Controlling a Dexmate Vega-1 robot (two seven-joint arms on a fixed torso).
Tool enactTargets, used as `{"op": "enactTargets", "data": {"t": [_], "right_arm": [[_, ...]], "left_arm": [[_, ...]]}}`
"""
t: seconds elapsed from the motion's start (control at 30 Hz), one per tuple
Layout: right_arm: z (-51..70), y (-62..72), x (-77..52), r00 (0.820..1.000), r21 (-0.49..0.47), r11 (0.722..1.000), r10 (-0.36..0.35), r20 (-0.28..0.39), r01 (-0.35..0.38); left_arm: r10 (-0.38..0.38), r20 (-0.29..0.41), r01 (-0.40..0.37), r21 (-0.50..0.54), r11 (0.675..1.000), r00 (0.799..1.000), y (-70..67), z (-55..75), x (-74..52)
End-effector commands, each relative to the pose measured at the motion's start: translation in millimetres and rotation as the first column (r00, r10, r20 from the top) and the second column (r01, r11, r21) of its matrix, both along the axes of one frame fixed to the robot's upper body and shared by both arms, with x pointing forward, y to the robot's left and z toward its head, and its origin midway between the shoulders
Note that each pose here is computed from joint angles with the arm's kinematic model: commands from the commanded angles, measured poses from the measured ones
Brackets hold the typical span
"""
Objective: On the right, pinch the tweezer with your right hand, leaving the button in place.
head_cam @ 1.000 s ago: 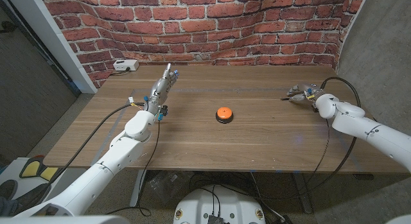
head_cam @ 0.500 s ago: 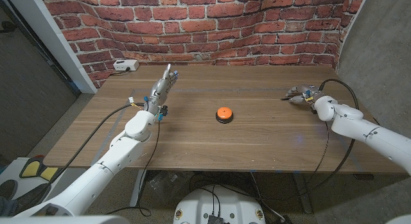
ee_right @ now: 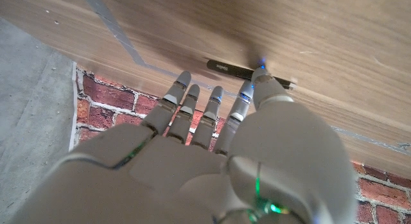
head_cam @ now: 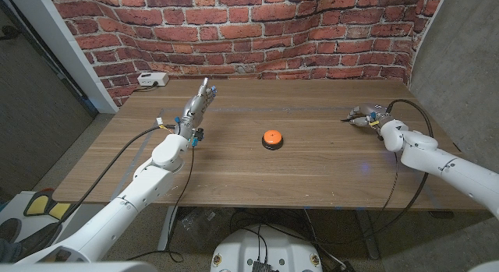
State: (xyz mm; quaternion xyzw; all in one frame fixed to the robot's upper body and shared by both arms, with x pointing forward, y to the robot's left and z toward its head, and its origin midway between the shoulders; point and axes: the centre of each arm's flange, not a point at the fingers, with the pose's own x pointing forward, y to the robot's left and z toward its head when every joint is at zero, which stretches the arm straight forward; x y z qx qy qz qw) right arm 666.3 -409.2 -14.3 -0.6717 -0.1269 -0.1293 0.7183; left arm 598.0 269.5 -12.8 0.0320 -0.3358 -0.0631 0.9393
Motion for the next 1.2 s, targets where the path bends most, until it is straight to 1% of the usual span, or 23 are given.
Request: {"op": "enactTargets", "data": {"t": [0.03,0.37,0.77,0.97,1.2], "right_arm": [[-4.6,-2.6,6.8,1.000,-0.029,0.999,-0.027,-0.010,0.027],[-7.3,-2.3,10.8,0.999,-0.052,0.998,-0.031,-0.016,0.030],[-7.2,0.1,13.2,1.000,-0.034,0.999,-0.015,0.001,0.015],[-6.6,-0.2,12.6,1.000,-0.027,1.000,-0.012,0.012,0.012],[-5.1,-1.1,8.6,1.000,-0.019,1.000,-0.004,0.027,0.004]], "left_arm": [[-0.001,-0.003,0.001,-0.004,1.000,1.000,-0.3,0.0,2.7],[0.000,-0.008,-0.001,-0.008,1.000,1.000,-0.6,0.0,5.9],[-0.004,-0.013,0.004,-0.009,1.000,1.000,-2.4,1.5,10.9],[-0.006,-0.011,0.006,-0.005,1.000,1.000,-3.5,4.0,12.2],[-0.008,-0.011,0.008,-0.001,1.000,1.000,-5.6,5.5,13.0]]}}
